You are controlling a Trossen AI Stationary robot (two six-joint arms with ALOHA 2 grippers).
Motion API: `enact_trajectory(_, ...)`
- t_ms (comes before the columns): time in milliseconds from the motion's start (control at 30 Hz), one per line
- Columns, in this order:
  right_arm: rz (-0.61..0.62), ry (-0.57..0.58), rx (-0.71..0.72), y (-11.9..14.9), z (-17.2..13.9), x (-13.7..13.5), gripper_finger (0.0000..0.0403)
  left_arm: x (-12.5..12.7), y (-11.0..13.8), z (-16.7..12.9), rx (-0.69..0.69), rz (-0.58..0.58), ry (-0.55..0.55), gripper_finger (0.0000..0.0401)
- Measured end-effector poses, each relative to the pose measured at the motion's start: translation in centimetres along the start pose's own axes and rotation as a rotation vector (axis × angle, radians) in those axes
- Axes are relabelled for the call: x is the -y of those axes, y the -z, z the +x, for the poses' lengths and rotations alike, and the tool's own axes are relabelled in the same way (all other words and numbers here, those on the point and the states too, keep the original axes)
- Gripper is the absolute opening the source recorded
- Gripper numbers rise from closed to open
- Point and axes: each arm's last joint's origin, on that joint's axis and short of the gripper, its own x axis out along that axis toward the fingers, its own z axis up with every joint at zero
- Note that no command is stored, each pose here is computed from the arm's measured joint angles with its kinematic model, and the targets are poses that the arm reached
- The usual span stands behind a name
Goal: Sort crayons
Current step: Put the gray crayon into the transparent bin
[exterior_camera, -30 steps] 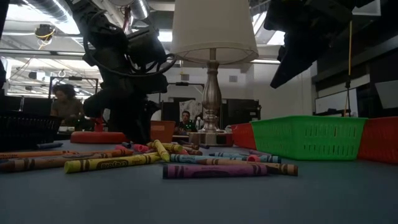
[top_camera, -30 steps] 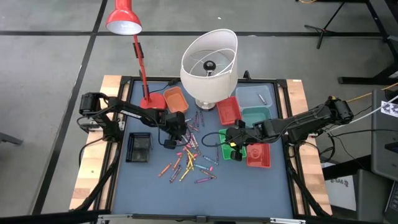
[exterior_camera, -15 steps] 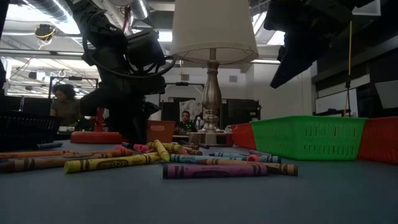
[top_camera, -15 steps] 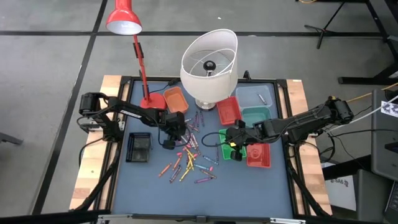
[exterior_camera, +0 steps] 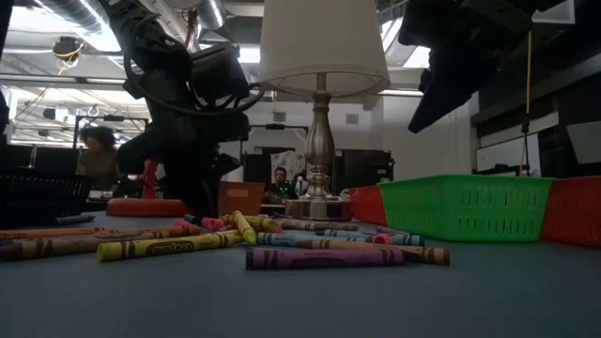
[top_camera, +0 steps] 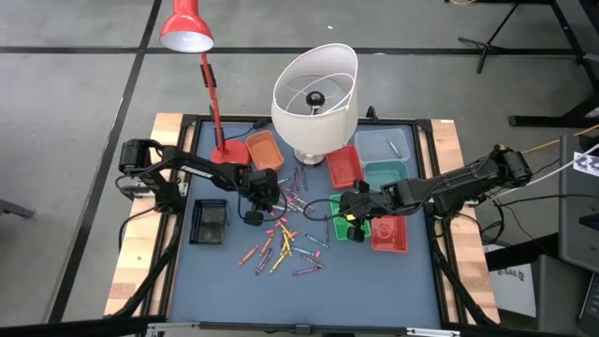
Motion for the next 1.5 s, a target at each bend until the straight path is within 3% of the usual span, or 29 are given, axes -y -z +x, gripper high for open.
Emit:
enact_trajectory(367,0.002,0.002,0.001,0.0,0.0,0.0,0.0055,0.0,-0.2,-0.1,0.016,0.013,-0.005,0.0007)
enact_trajectory(567,0.011,-0.016,0.053,-0.5,0.0,-0.1,0.0112,0.1,-0.7,-0.2,0.031,0.011,0.010,0.0006)
enact_trajectory(800,0.022,-0.044,0.132,-1.3,-0.1,-0.4,0.0160,0.2,-2.9,-1.0,0.103,0.016,0.007,0.0006)
enact_trajectory(967,0.021,-0.057,0.171,-1.7,-0.2,-0.5,0.0163,0.5,-4.9,-1.8,0.181,0.000,0.003,0.0005)
enact_trajectory(1300,-0.112,-0.054,0.301,-2.8,-0.4,-0.8,0.0163,1.4,-8.7,-3.7,0.318,0.041,0.000,0.0005)
enact_trajectory(1500,-0.136,-0.051,0.306,-2.9,-0.5,-0.8,0.0163,1.8,-10.5,-4.9,0.374,0.061,-0.026,0.0005)
